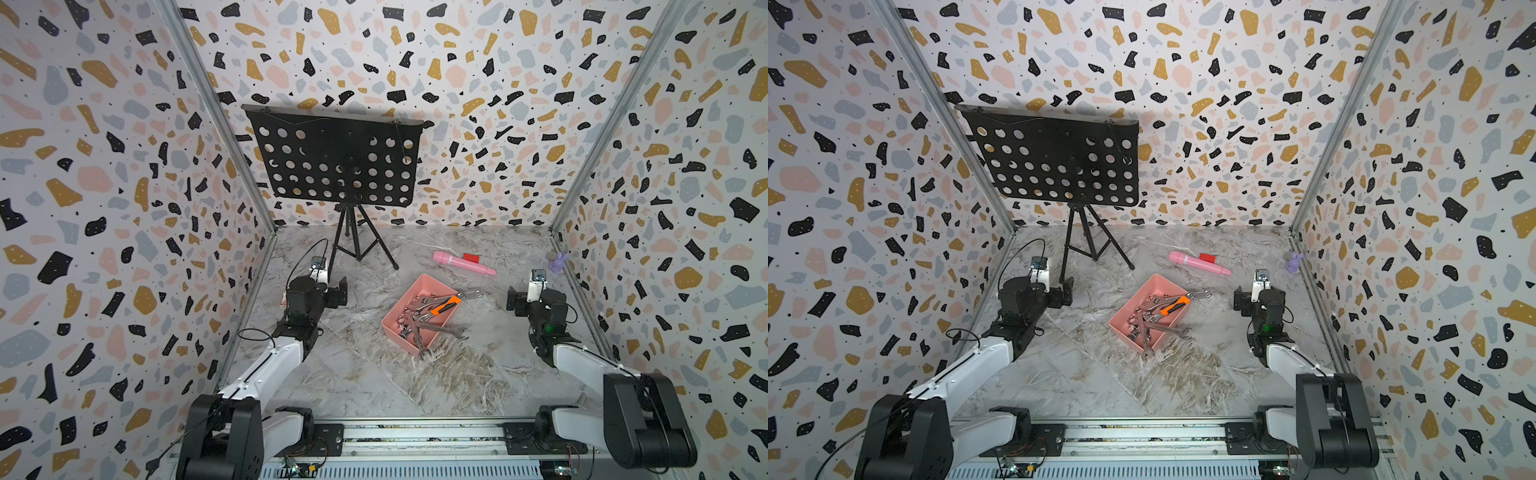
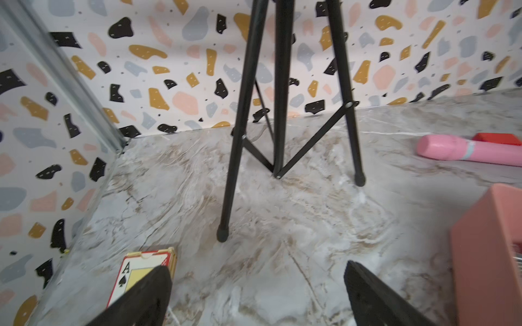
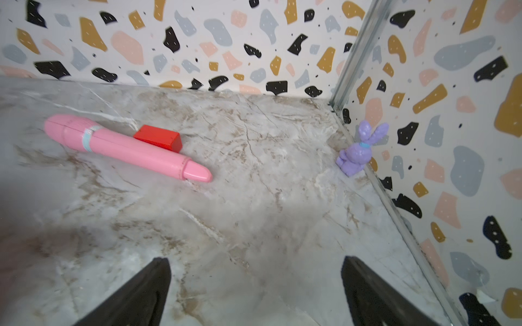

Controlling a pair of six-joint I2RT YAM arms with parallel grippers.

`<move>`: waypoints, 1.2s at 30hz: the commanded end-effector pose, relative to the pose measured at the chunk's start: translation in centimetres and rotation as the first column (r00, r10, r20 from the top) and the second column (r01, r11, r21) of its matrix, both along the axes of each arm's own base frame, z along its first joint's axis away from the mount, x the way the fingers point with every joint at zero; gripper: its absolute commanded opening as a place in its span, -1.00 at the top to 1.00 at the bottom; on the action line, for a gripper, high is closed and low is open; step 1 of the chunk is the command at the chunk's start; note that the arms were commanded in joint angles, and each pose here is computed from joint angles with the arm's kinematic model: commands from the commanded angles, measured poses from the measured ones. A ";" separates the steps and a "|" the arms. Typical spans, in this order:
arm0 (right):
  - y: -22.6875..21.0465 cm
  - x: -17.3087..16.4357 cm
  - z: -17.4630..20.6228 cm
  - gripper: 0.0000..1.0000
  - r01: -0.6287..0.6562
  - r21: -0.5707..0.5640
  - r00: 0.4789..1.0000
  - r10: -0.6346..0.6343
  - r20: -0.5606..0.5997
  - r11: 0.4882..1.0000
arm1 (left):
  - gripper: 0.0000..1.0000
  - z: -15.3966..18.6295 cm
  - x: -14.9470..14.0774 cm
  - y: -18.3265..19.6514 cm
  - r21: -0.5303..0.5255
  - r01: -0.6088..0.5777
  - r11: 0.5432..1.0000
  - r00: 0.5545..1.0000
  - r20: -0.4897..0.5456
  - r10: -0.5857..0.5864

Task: Take out the wrench from the storage box
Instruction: Adjust the storage box at the center of the board.

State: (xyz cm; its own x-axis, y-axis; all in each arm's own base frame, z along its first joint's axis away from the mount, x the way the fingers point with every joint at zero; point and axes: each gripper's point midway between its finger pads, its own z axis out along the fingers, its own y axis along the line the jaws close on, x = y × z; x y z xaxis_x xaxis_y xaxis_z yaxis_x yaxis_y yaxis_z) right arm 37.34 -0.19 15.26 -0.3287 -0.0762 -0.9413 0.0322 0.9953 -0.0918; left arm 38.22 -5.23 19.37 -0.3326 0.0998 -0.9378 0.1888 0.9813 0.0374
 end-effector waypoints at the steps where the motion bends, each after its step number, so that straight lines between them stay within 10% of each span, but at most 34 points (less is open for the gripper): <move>1: 2.0 -1.1 2.1 -1.00 -0.107 0.064 0.993 0.110 -0.052 0.992 | -0.94 -0.2 -1.5 -3.1 -0.119 0.145 0.982 0.974 -0.156 -0.163; 10: 8.0 -6.4 5.4 -1.00 -0.398 0.227 0.876 0.442 -0.195 0.889 | -0.83 2.0 -3.6 -9.5 -0.293 0.284 0.913 0.873 -0.314 -0.372; 22: 14.6 -11.2 7.8 -1.00 -0.515 0.522 0.660 0.703 -0.265 0.680 | -0.68 -2.0 -3.1 -15.5 -0.240 0.325 0.915 0.776 -0.485 -0.403; 36: 15.4 -11.6 6.9 -1.00 -0.478 0.525 0.634 0.690 -0.348 0.704 | -0.18 -6.6 -2.3 -18.8 -0.028 0.356 0.934 0.723 -0.625 -0.294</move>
State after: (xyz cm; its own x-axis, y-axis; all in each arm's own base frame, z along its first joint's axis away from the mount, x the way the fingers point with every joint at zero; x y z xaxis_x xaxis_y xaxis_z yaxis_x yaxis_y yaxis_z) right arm 25.80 15.27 21.73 -0.7357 -0.1267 -0.6654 -0.5240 0.7289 0.4406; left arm 35.33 -24.10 12.75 -0.7656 0.3555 -0.5361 0.5128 0.8405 -0.1751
